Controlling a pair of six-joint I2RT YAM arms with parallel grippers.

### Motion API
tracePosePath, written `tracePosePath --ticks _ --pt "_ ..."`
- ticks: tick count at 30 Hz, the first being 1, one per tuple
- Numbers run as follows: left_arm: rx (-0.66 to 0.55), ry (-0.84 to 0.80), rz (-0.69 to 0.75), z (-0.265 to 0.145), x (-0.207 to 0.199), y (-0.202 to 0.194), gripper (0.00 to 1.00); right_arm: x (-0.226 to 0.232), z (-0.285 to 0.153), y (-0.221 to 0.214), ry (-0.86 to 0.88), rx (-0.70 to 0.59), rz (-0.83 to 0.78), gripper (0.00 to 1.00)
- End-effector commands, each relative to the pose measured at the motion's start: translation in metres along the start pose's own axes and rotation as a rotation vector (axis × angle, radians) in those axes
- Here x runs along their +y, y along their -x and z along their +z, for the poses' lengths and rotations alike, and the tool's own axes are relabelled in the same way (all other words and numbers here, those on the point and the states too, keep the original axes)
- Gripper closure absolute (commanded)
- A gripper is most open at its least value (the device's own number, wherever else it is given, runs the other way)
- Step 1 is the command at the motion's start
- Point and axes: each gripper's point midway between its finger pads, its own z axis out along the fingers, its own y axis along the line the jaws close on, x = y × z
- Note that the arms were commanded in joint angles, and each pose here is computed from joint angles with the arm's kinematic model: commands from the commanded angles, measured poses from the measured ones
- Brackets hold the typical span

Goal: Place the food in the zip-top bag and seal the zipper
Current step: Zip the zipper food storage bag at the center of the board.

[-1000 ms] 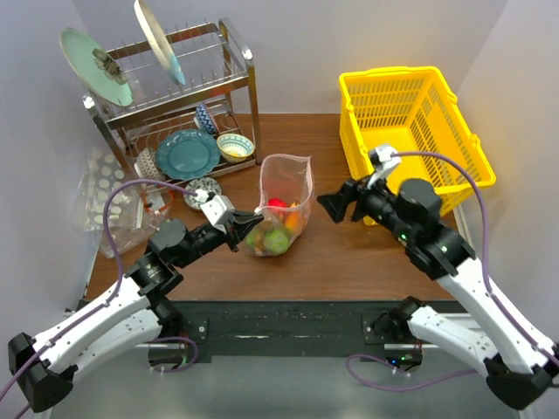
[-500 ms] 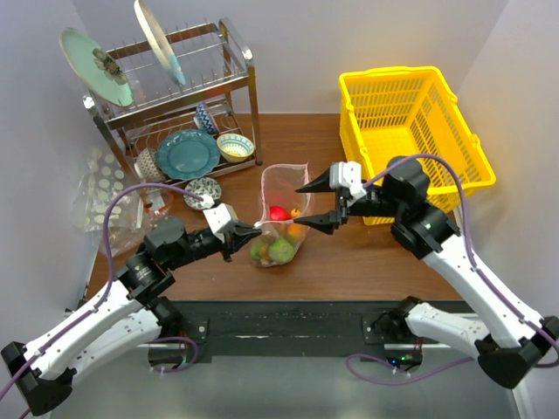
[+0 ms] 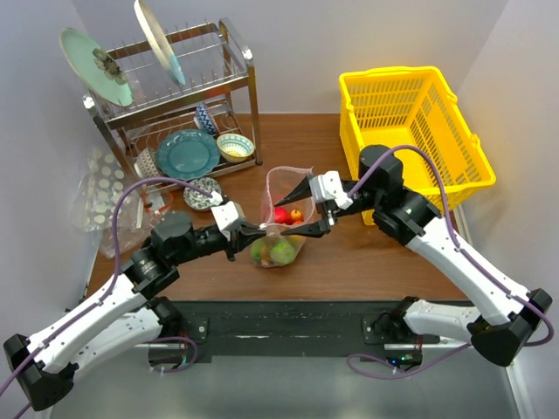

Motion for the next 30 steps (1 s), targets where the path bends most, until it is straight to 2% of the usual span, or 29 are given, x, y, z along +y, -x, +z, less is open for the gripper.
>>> tracePosePath --ticks 1,6,16,23,30 --pt "-0.067 -0.024 0.051 0.001 -0.003 0.03 1.0 0.003 0.012 0.002 0.041 0.024 -0.049 0.41" --pt "-0.07 -0.024 0.052 0.001 -0.003 0.034 1.0 -0.001 0.021 -0.022 0.033 0.105 -0.046 0.41" --pt "-0.067 -0.046 0.091 0.001 -0.006 0.036 1.0 -0.014 0.03 -0.039 0.019 0.18 -0.066 0.46" --pt "-0.063 -0.052 0.108 -0.002 -0.007 0.036 1.0 -0.018 0.035 -0.047 0.034 0.202 -0.062 0.62" --pt "-0.06 -0.017 0.126 -0.005 -0.002 0.042 1.0 -0.007 0.035 -0.054 0.083 0.21 -0.043 0.64"
